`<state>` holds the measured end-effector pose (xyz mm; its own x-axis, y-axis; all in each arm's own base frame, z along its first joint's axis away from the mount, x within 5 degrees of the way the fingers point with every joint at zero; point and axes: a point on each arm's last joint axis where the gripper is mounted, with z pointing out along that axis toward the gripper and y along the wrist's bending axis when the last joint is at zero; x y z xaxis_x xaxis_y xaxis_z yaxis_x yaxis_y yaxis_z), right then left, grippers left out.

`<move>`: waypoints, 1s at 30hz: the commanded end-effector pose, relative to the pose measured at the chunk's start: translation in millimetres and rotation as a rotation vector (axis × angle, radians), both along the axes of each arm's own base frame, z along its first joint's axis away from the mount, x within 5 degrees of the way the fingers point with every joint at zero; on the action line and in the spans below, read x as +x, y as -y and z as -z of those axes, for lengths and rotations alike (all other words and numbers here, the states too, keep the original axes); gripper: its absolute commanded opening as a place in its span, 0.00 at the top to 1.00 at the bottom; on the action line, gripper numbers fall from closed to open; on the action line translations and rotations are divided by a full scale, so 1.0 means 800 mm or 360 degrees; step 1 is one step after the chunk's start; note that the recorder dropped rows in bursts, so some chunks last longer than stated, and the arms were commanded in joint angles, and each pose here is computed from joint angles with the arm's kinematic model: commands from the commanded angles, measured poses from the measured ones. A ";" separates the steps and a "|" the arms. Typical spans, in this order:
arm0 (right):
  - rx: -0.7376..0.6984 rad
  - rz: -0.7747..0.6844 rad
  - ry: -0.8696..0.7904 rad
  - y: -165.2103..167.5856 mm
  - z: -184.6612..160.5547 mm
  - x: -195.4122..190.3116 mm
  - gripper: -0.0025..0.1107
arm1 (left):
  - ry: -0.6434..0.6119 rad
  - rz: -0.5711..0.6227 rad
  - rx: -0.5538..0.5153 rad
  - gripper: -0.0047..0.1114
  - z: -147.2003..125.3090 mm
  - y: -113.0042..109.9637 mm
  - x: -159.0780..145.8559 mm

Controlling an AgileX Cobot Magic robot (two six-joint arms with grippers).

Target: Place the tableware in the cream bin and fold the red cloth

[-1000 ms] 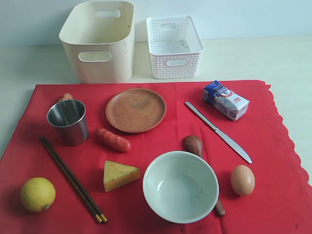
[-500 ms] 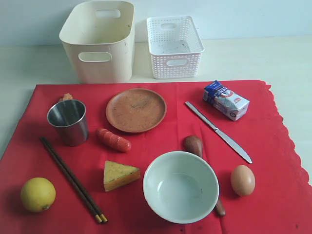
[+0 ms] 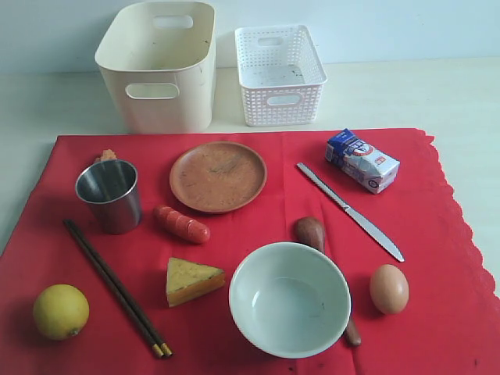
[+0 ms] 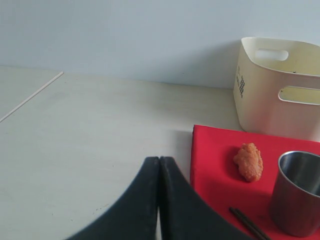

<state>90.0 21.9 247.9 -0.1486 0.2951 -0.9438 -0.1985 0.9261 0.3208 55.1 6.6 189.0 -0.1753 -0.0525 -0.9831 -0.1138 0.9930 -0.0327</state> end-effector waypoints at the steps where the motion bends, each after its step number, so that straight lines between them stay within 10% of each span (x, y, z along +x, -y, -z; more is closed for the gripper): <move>1: -0.0103 -0.0015 -0.0324 -0.010 0.011 0.038 0.98 | 0.0018 -0.0005 -0.0001 0.95 -0.001 0.000 0.000; 13: -0.0370 -0.0259 -0.1211 -0.054 0.056 0.131 0.98 | 0.0018 -0.0005 -0.0001 0.95 -0.001 0.000 0.000; 23: -0.0581 -0.0707 -0.1384 -0.109 0.074 0.088 0.64 | 0.0018 -0.0005 -0.0001 0.95 -0.001 0.000 0.000; 30: -0.0652 -0.0757 -0.1499 -0.118 0.097 0.083 0.58 | 0.0018 -0.0005 -0.0001 0.95 -0.001 0.000 0.000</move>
<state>155.8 114.8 175.5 -0.8641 -0.2735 -0.4225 -0.3930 0.8911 0.2270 55.1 6.6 189.0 -0.1753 -0.0525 -0.9831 -0.1138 0.9930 -0.0327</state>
